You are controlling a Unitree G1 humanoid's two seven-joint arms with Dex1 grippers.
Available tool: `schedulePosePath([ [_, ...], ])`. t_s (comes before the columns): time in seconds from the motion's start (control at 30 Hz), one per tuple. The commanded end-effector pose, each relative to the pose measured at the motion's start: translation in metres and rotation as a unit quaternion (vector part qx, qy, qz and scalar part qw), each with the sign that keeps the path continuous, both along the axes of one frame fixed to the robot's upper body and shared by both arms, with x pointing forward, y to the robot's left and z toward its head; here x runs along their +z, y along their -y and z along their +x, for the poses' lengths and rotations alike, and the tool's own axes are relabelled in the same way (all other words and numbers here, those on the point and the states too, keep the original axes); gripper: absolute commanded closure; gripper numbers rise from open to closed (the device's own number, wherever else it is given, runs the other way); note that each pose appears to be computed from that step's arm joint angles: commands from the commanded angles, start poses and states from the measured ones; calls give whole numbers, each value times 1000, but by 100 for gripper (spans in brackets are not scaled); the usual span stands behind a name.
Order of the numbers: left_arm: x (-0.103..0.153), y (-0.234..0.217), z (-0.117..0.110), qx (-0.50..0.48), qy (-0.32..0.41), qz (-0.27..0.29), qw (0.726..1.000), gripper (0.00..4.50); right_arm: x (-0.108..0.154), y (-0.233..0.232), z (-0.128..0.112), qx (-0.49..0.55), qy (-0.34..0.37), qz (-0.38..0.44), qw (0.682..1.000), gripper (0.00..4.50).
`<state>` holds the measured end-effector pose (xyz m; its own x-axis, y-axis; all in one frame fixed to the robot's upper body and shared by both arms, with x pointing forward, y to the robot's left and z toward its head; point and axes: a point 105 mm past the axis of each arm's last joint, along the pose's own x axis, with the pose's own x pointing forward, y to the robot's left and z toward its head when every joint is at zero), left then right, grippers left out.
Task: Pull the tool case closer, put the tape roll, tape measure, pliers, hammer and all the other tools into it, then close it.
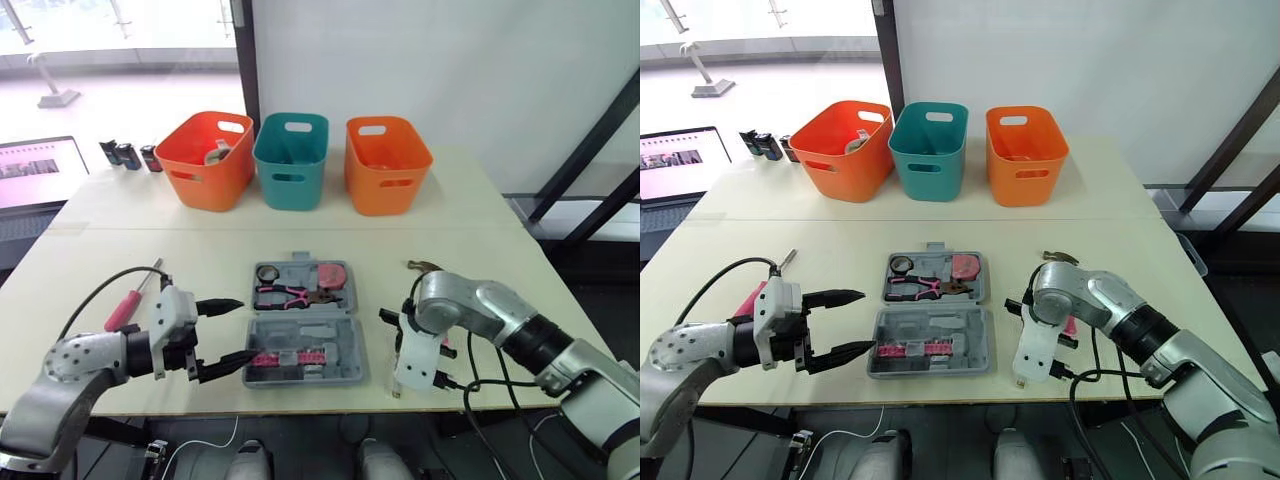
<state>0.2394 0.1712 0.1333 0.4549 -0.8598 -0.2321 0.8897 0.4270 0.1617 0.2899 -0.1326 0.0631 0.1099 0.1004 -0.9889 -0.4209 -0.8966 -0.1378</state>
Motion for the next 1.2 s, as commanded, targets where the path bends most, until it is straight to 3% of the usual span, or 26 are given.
schedulePosePath([
  [0.03, 4, 4, 0, -12, 8, -2, 1000, 0, 45, -7, -2, -90, -30, 81, 992, 445],
  [0.2, 4, 8, 0, -15, 7, -3, 1000, 0, 91, -18, 2, -297, -106, 214, 924, 445],
  [0.33, 4, 10, -1, -17, 5, -4, 1000, 0, 98, -2, 3, -578, -228, 257, 740, 445],
  [0.37, 4, 9, -2, -17, 4, -3, 1000, 0, 95, 1, 3, -622, -237, 260, 700, 445],
  [0.43, 4, 9, -2, -18, 3, -2, 1000, 0, 86, 5, 6, -713, -266, 271, 590, 445],
  [0.5, 4, 8, -2, -18, 2, -2, 1000, 0, 70, 15, 10, -771, -293, 259, 503, 445],
  [0.53, 3, 8, -2, -18, 2, -1, 1000, 0, 62, 21, 10, -786, -311, 246, 475, 445],
  [0.73, 2, 9, -2, -22, -1, 0, 1000, 0, 28, 34, 13, -841, -316, 233, 371, 445],
  [0.9, 2, 9, -2, -23, 0, 0, 1000, 0, -7, 34, 19, -887, -255, 270, 275, 445],
  [1.0, 2, 7, -3, -22, 1, 1, 1000, 0, -15, 30, 22, -901, -221, 297, 226, 336],
  [1.1, 2, 5, -3, -19, 1, 3, 1000, 0, -18, 28, 18, -906, -207, 312, 199, 190],
  [1.2, 3, 1, -4, -16, 1, 5, 1000, 0, -3, 27, 15, -893, -182, 357, 204, 39],
])
